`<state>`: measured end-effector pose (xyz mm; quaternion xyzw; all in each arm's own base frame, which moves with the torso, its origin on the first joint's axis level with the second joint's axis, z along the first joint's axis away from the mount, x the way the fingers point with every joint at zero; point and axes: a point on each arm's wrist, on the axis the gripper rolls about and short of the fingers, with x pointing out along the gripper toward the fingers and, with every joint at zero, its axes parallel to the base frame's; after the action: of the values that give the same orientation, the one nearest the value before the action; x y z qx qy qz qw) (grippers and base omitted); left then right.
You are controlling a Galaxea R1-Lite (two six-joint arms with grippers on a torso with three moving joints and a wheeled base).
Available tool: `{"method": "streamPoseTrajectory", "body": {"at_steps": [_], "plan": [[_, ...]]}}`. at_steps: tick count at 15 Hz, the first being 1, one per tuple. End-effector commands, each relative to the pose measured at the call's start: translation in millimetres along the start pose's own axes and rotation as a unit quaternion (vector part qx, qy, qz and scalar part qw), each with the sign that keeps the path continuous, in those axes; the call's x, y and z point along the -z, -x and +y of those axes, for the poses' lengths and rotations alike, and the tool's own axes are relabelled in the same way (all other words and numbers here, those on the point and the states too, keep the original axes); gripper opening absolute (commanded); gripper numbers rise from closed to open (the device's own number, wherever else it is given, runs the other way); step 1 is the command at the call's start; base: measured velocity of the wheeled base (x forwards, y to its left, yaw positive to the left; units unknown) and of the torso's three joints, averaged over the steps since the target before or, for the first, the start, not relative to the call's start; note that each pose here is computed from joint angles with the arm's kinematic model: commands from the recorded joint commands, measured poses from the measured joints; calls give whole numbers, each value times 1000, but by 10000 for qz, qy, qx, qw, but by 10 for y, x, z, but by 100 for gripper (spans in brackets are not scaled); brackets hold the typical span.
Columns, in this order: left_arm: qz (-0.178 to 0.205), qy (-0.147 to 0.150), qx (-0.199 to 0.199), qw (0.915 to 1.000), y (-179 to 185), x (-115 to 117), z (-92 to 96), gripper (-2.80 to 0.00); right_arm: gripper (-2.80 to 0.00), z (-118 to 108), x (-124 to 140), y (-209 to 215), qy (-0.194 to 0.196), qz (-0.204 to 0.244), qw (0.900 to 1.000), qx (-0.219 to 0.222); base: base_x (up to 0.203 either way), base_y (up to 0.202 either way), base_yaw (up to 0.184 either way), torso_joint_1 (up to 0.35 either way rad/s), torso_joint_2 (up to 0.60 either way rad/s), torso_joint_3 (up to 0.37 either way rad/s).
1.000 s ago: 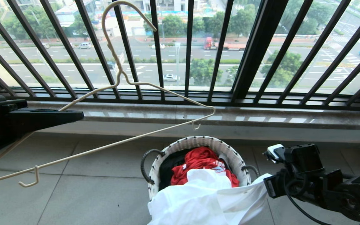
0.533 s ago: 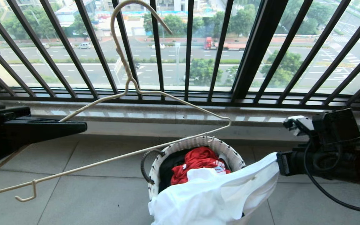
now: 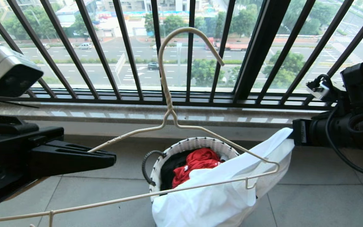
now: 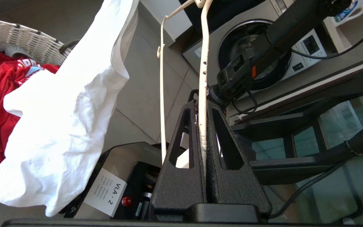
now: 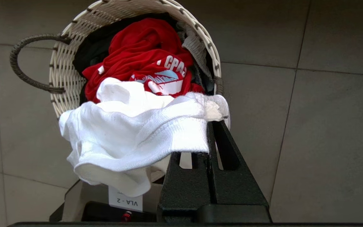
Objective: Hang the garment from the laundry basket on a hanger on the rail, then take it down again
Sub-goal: Hang the clothes on the clothes rack
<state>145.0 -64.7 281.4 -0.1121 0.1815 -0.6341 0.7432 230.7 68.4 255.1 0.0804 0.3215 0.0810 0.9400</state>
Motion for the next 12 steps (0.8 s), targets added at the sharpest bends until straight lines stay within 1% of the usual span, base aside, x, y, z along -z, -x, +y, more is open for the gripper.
{"method": "streamPoseTrajectory", "body": {"at_steps": [1,2,4,6,8,9,12], "plan": [[272,228,-140,9993,-212,72,127,-280,-280,86,-102,125,-124,33,9999,-94,0,0,0,0,0,0],[376,298,-191,9987,-284,107,175,-280,-280,131,-112,140,-217,50,9996,-157,0,0,0,0,0,0],[501,385,-167,9979,-379,143,249,-280,-280,212,-84,152,-259,115,9992,-288,0,0,0,0,0,0],[421,289,-228,9984,-402,164,293,-280,-280,267,-67,180,-359,127,9985,-385,0,0,0,0,0,0],[317,149,-227,9991,-422,179,324,-280,-280,306,-53,224,-354,108,9982,-479,0,0,0,0,0,0],[279,108,-232,9993,-413,170,309,-280,-280,307,-47,223,-349,122,9982,-471,0,0,0,0,0,0],[105,-60,-576,9983,-350,129,224,-280,-280,300,-33,215,-345,187,9983,-425,0,0,0,0,0,0]]}}
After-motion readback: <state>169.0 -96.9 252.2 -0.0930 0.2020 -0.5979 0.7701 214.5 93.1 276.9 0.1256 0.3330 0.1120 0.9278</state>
